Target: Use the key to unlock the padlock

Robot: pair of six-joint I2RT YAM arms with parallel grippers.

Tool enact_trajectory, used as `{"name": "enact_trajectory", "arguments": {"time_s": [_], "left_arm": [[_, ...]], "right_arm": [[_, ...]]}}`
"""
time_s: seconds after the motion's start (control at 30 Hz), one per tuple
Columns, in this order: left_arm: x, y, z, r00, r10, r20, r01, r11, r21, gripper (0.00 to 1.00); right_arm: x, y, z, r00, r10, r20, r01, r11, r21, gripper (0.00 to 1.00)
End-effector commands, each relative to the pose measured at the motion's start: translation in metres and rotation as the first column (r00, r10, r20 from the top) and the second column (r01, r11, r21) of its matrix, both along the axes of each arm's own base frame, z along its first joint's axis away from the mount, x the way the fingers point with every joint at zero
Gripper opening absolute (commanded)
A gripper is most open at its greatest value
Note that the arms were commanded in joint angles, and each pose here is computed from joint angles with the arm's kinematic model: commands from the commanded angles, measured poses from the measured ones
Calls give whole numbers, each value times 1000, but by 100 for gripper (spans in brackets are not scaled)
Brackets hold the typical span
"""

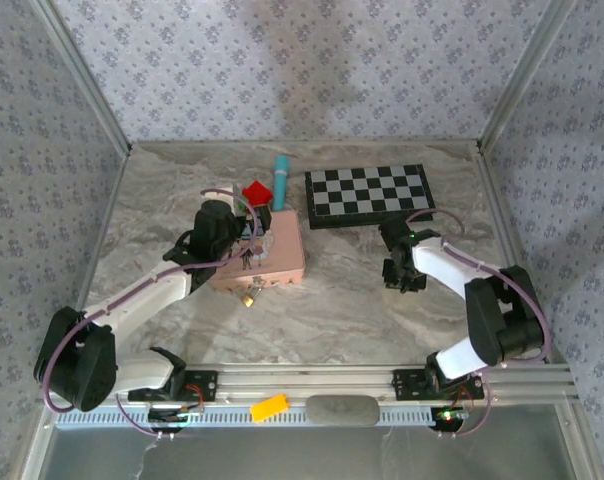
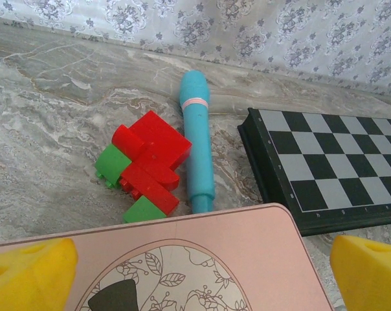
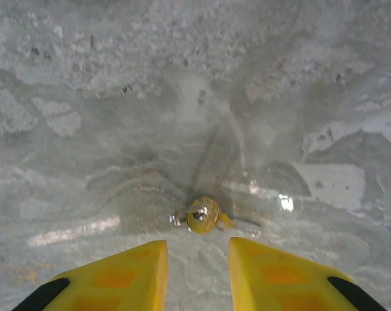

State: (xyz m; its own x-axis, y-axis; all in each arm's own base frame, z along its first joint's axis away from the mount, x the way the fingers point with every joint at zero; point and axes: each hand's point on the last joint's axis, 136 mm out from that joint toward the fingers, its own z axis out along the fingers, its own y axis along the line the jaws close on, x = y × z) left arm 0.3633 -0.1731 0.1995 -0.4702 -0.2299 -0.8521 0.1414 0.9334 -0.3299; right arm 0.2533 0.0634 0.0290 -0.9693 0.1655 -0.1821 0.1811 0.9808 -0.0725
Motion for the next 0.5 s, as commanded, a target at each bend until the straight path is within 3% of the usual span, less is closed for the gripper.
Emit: {"name": "enact_trajectory", "arguments": {"time_s": [0.0,0.3,0.47], "left_arm": [[-3,0,8,1000,1,21,0,1000,-24,100],[-3,-1,10,1000,-2,24,3,999,-38,99],[-4,1,10,1000,9,29,-7,999,-50,100]], "right_arm": [[17,0,6,999,-4,53,5,1000,-22,32],[16,2,-6,1000,20,16,-19,999,-43,26],[3,0,-3,999,34,3,-34,997,-74,28]]}}
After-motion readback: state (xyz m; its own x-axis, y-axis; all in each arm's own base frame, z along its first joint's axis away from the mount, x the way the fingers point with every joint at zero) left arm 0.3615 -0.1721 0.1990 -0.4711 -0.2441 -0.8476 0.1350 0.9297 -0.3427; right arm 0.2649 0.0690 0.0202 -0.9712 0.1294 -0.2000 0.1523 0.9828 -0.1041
